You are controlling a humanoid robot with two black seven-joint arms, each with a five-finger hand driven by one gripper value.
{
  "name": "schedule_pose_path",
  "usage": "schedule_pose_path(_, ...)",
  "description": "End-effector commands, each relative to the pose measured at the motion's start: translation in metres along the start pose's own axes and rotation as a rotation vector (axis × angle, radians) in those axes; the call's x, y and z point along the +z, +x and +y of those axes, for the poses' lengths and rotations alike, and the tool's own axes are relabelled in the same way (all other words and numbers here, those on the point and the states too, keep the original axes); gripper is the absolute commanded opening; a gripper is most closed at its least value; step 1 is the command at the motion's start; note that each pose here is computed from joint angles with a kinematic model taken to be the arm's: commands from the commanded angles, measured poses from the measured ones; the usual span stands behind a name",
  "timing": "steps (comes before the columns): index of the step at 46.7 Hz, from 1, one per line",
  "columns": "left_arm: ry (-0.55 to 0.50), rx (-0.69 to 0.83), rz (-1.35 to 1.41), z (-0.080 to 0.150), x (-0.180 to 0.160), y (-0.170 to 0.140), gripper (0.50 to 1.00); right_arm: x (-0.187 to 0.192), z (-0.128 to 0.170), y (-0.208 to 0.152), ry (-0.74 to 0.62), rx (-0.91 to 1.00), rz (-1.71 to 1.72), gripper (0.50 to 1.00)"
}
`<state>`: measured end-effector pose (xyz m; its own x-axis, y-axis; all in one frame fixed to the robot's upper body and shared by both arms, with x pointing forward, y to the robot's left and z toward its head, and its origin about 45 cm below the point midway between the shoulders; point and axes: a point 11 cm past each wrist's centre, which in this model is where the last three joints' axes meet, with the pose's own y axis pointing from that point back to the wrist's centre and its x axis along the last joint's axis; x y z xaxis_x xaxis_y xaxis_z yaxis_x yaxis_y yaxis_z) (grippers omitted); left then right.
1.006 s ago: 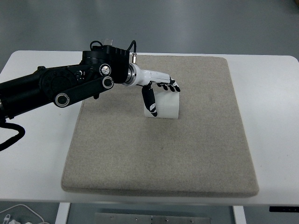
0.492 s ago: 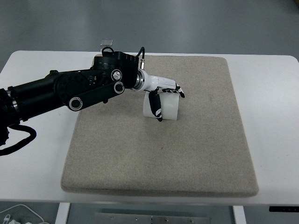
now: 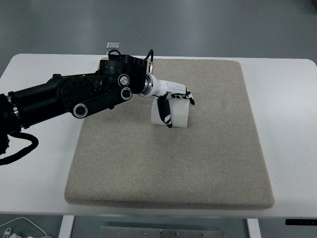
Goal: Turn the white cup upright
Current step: 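Lift the cup with the left hand and rotate it opening-up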
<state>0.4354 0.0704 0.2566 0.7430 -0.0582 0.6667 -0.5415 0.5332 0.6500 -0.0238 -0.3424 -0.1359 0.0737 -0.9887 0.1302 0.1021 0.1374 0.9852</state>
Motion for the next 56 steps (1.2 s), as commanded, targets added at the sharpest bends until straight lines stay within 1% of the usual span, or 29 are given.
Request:
schedule_pose_path(1,-0.002,0.001,0.010,0.000,-0.001,0.000,0.654,-0.001,0.000,0.000,0.001,0.000,0.000,0.930)
schedule_pose_path(3,-0.004,0.004,0.015,0.001,-0.001,0.001,0.592,0.000,0.000,0.000,0.000,0.001,0.000,0.930)
schedule_pose_path(8,-0.007,0.007,0.028,0.002,-0.001,0.002,0.501,-0.001,0.000,0.000,0.001,0.000,0.000,0.930)
schedule_pose_path(15,-0.017,0.020,0.052,0.005,-0.002,0.008,0.500,0.000,0.000,0.000,0.000,0.000,0.000,0.930)
schedule_pose_path(18,-0.030,0.039,0.088,0.008,-0.003,0.016,0.500,0.000,0.000,0.000,0.000,0.000,0.000,0.930)
schedule_pose_path(25,-0.072,0.064,0.212,0.014,-0.005,0.032,0.500,0.000,0.000,0.000,0.000,0.000,0.000,0.930)
schedule_pose_path(29,-0.109,0.075,0.323,0.019,-0.013,0.040,0.500,-0.001,0.000,0.000,0.001,0.001,0.000,0.930)
schedule_pose_path(39,-0.216,0.096,0.591,0.031,-0.029,0.056,0.500,-0.001,0.000,0.000,0.001,0.000,0.000,0.930)
schedule_pose_path(43,-0.284,0.107,0.676,0.037,-0.029,0.064,0.500,0.000,0.000,0.000,0.000,0.000,0.000,0.930)
schedule_pose_path(47,-0.330,0.136,0.737,0.044,-0.036,0.074,0.500,0.000,0.000,0.000,0.000,0.000,0.000,0.930)
schedule_pose_path(56,-0.452,0.177,0.886,0.047,-0.055,0.068,0.500,0.000,0.000,0.000,0.000,0.000,0.000,0.930)
